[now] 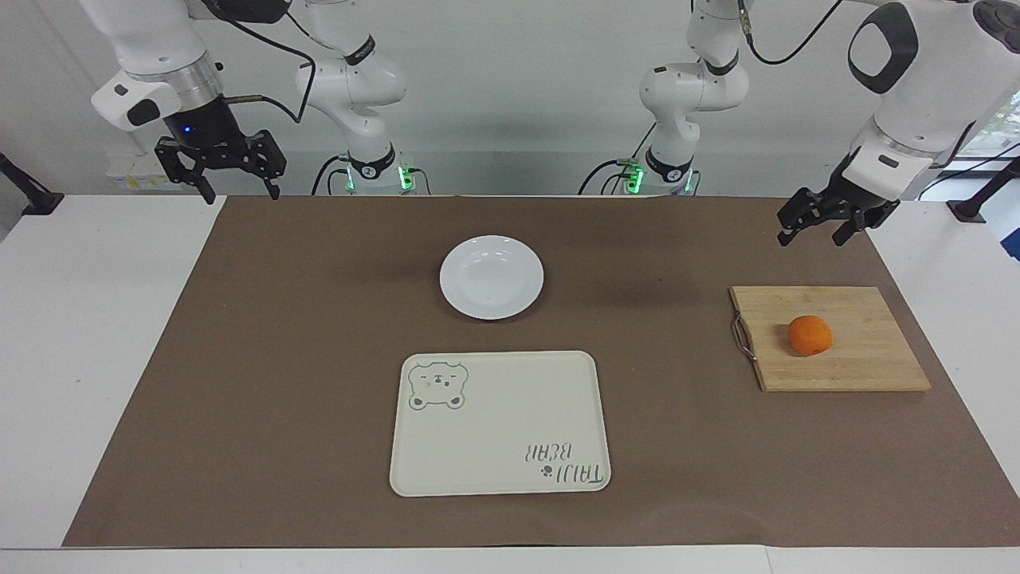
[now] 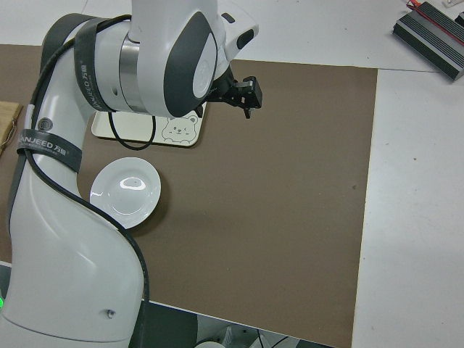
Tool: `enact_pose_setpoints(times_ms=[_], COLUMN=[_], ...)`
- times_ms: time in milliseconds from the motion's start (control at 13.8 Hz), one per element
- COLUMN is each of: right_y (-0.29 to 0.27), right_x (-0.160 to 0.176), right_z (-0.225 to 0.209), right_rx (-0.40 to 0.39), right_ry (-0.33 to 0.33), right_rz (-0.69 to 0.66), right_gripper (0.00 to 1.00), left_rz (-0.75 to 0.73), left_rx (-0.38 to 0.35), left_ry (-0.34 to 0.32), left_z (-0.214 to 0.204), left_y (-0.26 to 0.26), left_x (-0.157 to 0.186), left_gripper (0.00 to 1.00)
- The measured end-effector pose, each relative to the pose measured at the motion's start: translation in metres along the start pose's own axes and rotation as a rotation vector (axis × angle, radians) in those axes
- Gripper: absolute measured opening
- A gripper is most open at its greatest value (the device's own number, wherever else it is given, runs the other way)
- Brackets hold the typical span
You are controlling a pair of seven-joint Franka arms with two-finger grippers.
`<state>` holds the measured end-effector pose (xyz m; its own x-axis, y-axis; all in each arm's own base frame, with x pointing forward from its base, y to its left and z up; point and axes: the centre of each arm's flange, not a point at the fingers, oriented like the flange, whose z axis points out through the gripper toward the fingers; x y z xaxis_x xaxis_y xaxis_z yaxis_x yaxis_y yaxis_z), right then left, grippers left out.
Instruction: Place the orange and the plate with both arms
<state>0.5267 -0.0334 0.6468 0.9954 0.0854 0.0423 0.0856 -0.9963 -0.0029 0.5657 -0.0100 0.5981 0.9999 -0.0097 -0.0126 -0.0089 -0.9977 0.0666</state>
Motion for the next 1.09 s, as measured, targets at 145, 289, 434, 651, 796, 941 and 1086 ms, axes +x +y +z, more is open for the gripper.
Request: enact_pose_setpoints(times_ms=[145, 289, 434, 651, 796, 941, 1086], right_y=[0.0, 0.0, 0.0, 0.0, 0.0, 0.0, 0.0], right_x=[0.0, 0.0, 0.0, 0.0, 0.0, 0.0, 0.0], right_z=[0.0, 0.0, 0.0, 0.0, 0.0, 0.0, 0.0], right_rx=[0.0, 0.0, 0.0, 0.0, 0.0, 0.0, 0.0], right_ry=[0.0, 0.0, 0.0, 0.0, 0.0, 0.0, 0.0], right_rz=[0.0, 0.0, 0.0, 0.0, 0.0, 0.0, 0.0], right_gripper=[1.0, 1.0, 1.0, 1.0, 1.0, 1.0, 1.0], left_rz=[-0.001, -0.002, -0.003, -0.003, 0.003, 0.019, 0.047], left_rx=[0.0, 0.0, 0.0, 0.0, 0.0, 0.002, 0.002], left_ry=[-0.002, -0.005, -0.007, -0.012, -0.006, 0.0, 0.0], left_z=[0.001, 0.002, 0.004, 0.006, 0.012, 0.019, 0.021], left_y=[0.0, -0.001, -0.001, -0.002, -0.003, -0.01, -0.028], left_x=[0.0, 0.0, 0.0, -0.001, -0.002, -0.006, -0.009], left_gripper=[1.0, 1.0, 1.0, 1.0, 1.0, 1.0, 1.0])
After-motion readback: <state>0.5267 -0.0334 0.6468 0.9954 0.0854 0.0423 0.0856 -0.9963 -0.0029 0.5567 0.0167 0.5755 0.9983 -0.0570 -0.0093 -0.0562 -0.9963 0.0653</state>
